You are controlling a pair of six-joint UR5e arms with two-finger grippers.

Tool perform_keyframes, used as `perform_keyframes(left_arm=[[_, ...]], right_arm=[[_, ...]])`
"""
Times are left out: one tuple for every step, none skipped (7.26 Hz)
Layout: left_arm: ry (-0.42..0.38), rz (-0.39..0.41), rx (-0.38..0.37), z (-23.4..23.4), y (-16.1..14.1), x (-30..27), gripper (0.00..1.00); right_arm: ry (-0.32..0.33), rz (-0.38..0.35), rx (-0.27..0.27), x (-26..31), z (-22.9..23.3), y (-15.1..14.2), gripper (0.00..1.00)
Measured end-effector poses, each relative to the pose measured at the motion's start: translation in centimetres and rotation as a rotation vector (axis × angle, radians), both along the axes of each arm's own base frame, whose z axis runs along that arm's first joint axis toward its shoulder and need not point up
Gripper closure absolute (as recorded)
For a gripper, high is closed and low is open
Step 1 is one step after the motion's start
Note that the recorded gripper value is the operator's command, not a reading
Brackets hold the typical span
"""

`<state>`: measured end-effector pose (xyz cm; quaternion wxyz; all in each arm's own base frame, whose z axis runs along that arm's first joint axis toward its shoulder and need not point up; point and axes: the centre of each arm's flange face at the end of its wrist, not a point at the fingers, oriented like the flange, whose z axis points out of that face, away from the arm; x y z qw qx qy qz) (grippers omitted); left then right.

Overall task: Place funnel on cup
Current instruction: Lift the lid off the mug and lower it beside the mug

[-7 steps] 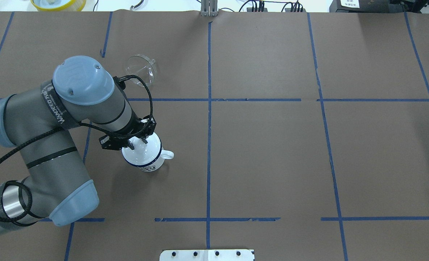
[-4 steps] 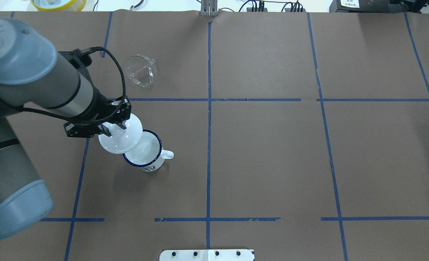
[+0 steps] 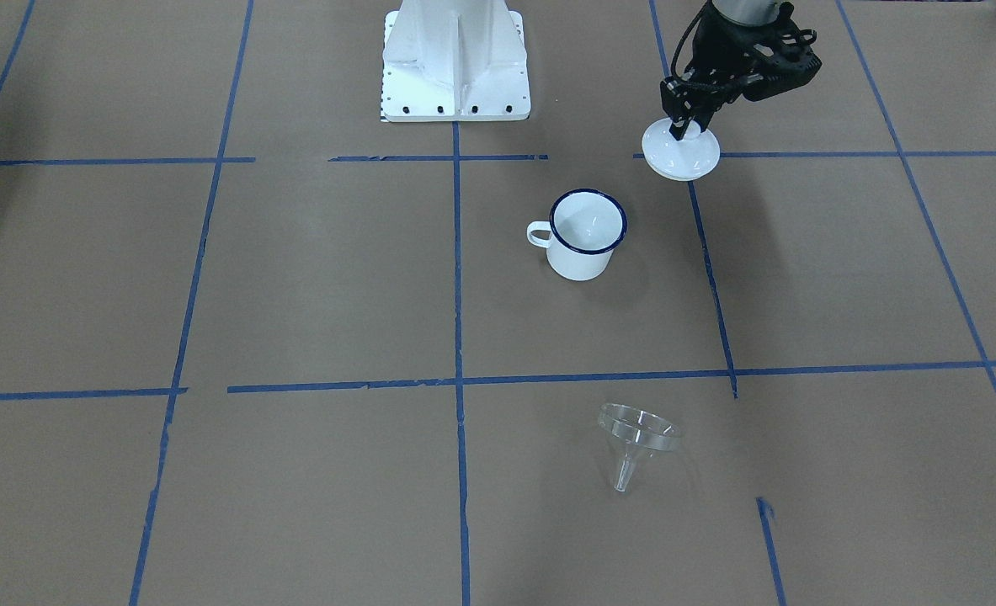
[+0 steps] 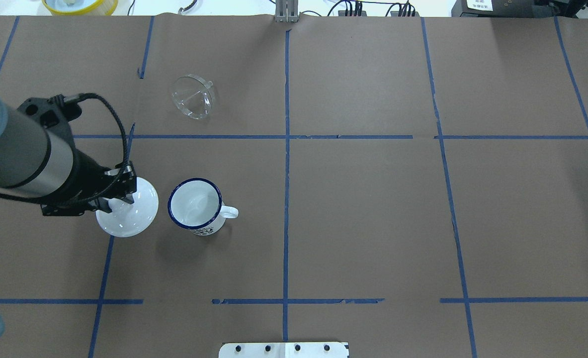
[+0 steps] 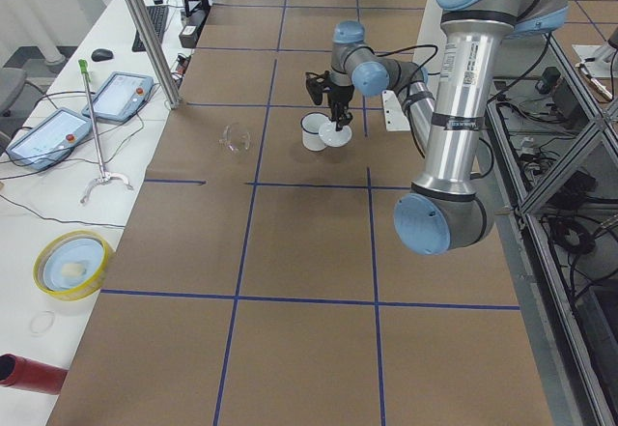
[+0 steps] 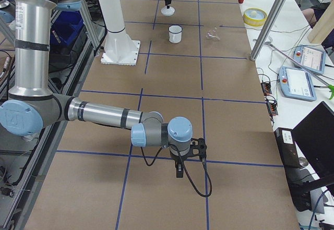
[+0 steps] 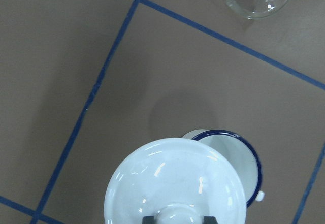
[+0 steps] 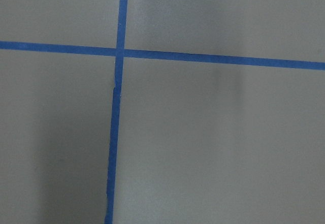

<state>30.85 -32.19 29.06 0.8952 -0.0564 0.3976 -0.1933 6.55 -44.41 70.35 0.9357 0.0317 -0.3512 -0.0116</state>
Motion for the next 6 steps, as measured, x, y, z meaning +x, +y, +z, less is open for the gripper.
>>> perform_keyframes(left_arm=[[0.012, -0.012, -0.036, 2.6, 0.2, 1.8, 1.0], [0.022, -0.019, -0.061, 4.7, 0.1, 3.6, 1.0], [0.017, -0.01, -0.075, 6.4, 0.1, 5.0, 1.0], [0.009, -0.002, -0.082, 7.7, 0.2, 6.2, 1.0], [0.012, 0.002, -0.084, 8.9, 0.0, 7.2, 0.79], [0.026, 0.004, -0.079, 9.9, -0.4, 8.0, 0.01]], right_arm=[[0.0, 0.0, 0.0, 0.0, 0.0, 0.0, 0.0], [0.0, 0.0, 0.001, 0.0, 0.0, 0.0, 0.0], [0.0, 0.0, 0.001, 0.0, -0.1, 0.0, 0.0], [0.0, 0.0, 0.001, 0.0, -0.1, 0.0, 0.0], [0.0, 0.0, 0.001, 0.0, -0.1, 0.0, 0.0], [0.0, 0.0, 0.001, 0.0, -0.1, 0.0, 0.0]])
